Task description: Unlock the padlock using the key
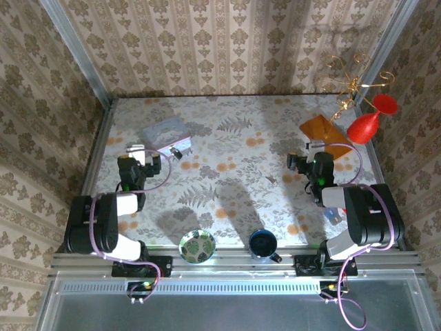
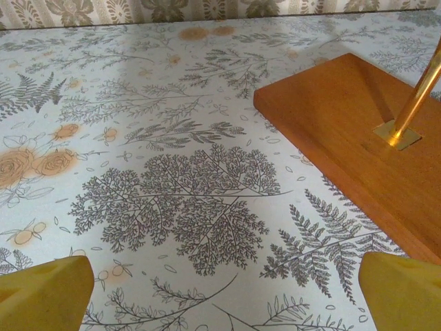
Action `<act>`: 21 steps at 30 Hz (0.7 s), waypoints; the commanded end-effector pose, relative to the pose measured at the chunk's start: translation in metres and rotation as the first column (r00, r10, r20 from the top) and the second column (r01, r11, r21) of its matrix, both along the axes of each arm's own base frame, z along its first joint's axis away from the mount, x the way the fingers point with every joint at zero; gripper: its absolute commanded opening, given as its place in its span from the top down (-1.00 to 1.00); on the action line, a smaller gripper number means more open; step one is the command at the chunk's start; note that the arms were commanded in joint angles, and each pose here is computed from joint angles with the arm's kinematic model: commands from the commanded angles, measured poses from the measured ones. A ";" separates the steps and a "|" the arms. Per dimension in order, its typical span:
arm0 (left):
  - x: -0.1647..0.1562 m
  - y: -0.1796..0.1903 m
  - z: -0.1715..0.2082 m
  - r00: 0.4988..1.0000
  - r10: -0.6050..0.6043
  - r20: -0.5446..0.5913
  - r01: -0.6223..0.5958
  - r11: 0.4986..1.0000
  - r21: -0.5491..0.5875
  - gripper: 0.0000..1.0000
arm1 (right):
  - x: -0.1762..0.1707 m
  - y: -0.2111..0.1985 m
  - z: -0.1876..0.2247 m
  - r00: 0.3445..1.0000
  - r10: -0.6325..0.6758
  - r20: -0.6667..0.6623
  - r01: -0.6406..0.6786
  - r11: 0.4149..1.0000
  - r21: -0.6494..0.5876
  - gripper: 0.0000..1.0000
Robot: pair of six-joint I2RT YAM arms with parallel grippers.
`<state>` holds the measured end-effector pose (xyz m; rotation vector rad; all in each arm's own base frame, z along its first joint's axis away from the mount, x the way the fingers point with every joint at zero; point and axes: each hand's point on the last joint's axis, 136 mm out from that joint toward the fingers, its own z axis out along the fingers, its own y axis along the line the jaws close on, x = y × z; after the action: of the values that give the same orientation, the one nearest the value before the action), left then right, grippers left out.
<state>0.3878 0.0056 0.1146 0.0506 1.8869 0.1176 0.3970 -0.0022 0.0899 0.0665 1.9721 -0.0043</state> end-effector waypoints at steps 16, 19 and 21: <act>0.072 0.020 0.056 0.942 0.251 -0.224 -0.313 0.896 -0.313 -1.00 | -0.016 -0.006 0.058 0.996 -0.076 -0.053 0.070 0.992 -0.107 -1.00; 0.084 0.022 0.042 0.905 0.284 -0.318 -0.377 0.881 -0.287 -1.00 | -0.021 -0.002 0.067 0.995 -0.080 -0.061 0.073 0.990 -0.117 -1.00; 0.090 0.024 0.030 0.878 0.299 -0.375 -0.413 0.869 -0.273 -1.00 | -0.023 -0.002 0.073 0.993 -0.093 -0.069 0.085 0.990 -0.113 -1.00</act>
<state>0.4873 0.0236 0.1732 -0.4479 2.0668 -0.0099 0.3818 0.0013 0.1599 0.0645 1.9884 -0.1184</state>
